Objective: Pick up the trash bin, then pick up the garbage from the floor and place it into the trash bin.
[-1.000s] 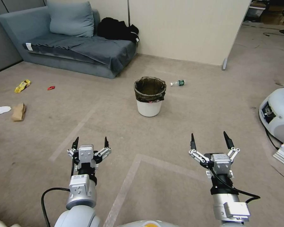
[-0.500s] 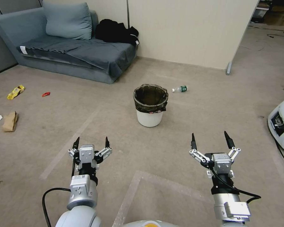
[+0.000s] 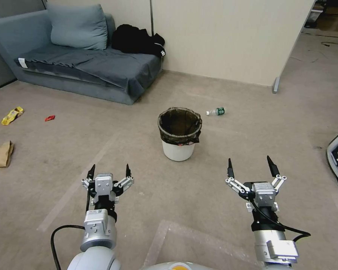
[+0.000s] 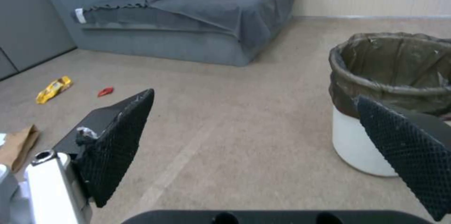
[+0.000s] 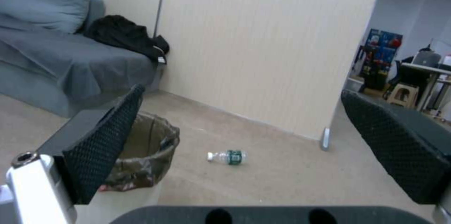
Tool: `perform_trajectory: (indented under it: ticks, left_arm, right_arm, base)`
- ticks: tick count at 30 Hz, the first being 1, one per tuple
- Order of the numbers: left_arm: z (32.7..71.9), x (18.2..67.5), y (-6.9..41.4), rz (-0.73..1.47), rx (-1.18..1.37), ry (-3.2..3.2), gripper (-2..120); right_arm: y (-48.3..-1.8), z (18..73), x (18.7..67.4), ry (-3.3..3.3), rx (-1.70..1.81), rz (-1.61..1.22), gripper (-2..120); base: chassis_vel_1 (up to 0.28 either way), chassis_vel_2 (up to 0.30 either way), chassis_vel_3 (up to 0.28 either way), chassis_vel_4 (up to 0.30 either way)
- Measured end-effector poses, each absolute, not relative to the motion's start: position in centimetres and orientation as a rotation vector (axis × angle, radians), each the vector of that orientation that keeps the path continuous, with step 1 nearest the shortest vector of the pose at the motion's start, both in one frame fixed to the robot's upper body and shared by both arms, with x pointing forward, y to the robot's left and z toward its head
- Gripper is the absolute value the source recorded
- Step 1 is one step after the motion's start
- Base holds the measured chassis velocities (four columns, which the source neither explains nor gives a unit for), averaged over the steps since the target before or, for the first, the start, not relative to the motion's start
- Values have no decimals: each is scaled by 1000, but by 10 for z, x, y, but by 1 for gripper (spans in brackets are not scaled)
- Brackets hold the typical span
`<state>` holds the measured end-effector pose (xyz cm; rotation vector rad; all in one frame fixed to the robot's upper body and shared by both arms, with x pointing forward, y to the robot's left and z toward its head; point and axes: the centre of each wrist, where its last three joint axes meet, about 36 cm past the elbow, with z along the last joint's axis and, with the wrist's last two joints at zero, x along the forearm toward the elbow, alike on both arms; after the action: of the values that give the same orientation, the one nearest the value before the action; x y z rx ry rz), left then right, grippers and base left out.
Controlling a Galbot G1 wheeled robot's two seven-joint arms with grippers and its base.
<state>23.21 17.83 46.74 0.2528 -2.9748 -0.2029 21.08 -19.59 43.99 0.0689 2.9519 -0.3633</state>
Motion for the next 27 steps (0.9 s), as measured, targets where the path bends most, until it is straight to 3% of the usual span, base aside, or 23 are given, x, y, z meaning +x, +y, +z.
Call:
perform_trajectory:
  ticks: [27]
  left_arm:
    - [465, 231, 176, -215, 247, -2971, 100]
  right_arm:
    - [-196, 439, 211, 2948, 65, -363, 100]
  base:
    - [-127, 126, 130, -130]
